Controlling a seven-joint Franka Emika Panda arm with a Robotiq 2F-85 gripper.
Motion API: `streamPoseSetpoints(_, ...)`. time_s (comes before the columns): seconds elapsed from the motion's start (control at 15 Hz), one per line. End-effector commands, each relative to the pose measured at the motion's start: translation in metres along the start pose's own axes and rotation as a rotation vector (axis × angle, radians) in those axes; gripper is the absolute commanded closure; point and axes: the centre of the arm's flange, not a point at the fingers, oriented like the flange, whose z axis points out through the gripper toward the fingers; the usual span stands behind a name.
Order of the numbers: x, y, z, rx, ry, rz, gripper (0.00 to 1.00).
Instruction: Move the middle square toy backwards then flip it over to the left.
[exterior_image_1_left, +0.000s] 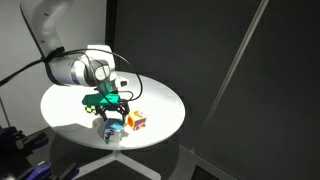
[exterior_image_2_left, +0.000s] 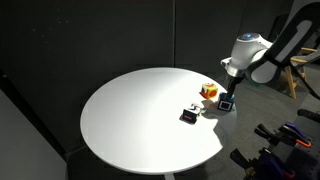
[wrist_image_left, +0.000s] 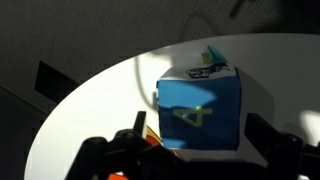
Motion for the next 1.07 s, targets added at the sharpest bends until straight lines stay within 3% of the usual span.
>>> streamPoseSetpoints(0.0,-0.007,-0.01,-0.003,-0.027,0.009,0.005,0.0)
streamPoseSetpoints(1.0,-0.007,-0.03,0.015,-0.103,-0.007,0.018,0.0)
